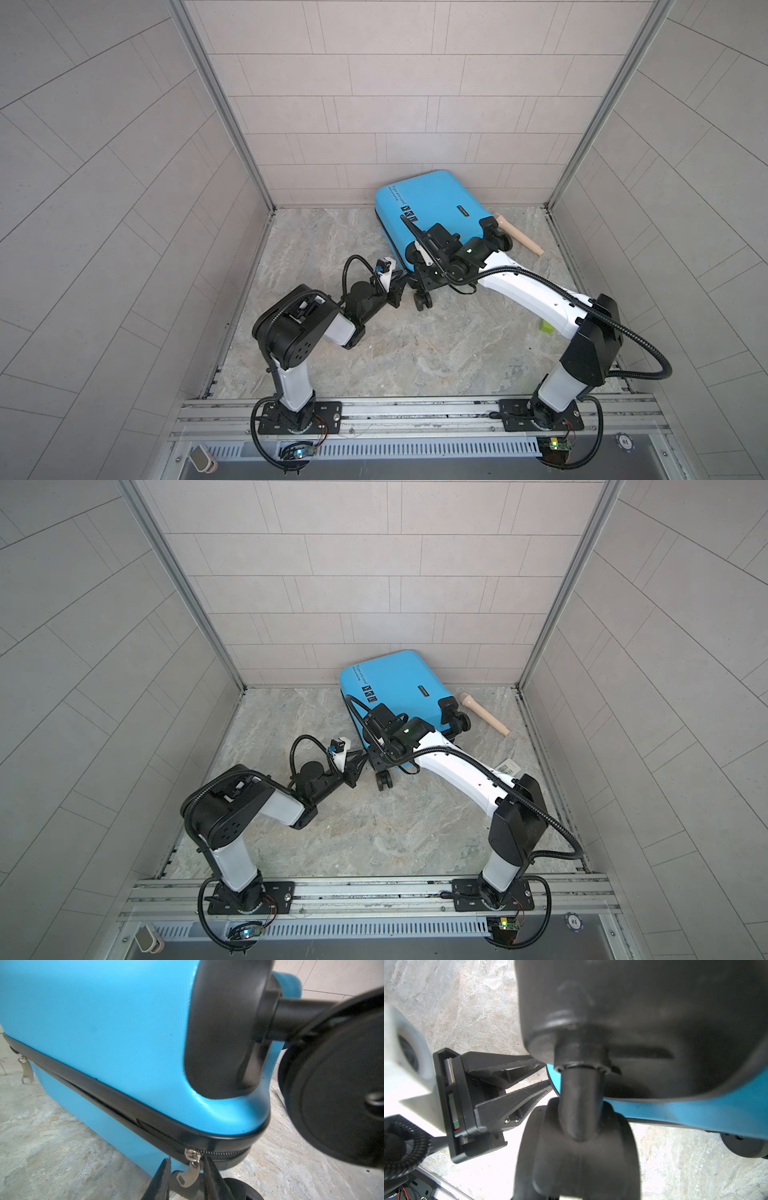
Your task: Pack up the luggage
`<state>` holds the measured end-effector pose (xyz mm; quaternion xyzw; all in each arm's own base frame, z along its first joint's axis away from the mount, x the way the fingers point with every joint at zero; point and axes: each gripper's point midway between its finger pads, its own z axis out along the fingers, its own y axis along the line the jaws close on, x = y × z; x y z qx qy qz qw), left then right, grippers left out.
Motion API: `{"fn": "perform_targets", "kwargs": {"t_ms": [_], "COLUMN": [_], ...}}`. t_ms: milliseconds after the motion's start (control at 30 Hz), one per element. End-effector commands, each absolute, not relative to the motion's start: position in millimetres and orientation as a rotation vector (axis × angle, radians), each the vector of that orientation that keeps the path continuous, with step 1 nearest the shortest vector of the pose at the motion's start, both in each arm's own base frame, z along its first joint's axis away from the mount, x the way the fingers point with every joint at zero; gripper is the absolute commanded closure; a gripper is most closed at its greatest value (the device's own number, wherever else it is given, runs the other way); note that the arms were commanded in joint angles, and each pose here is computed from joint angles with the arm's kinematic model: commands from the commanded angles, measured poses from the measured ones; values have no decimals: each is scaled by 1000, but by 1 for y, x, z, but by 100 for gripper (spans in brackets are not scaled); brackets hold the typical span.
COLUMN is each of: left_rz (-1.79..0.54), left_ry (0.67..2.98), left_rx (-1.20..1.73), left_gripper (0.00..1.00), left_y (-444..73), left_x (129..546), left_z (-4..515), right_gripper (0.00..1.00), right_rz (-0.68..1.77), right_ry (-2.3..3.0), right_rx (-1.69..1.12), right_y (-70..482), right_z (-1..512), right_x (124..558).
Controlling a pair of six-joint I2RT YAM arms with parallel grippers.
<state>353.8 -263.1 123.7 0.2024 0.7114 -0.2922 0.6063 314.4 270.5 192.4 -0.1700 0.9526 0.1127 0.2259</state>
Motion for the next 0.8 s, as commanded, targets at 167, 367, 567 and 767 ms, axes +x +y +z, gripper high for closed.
{"fn": "perform_targets", "kwargs": {"t_ms": [167,367,567,767], "left_rz": [-664,-652,-654,-668], "left_ry": [1670,1675,1645,1624], "left_rx": [500,513,518,534], "left_gripper": [71,73,76,79], "left_y": [-263,-264,-269,-276], "left_x": [352,354,361,367], "left_z": [110,105,114,123], "right_gripper": [100,100,100,100], "right_rz": [459,465,463,461], "right_ry": [2464,2459,2466,2469], "right_rx": [-483,-482,-483,-484], "right_y": [289,289,289,289], "right_z": [251,253,252,252], "right_x": [312,313,312,311]}}
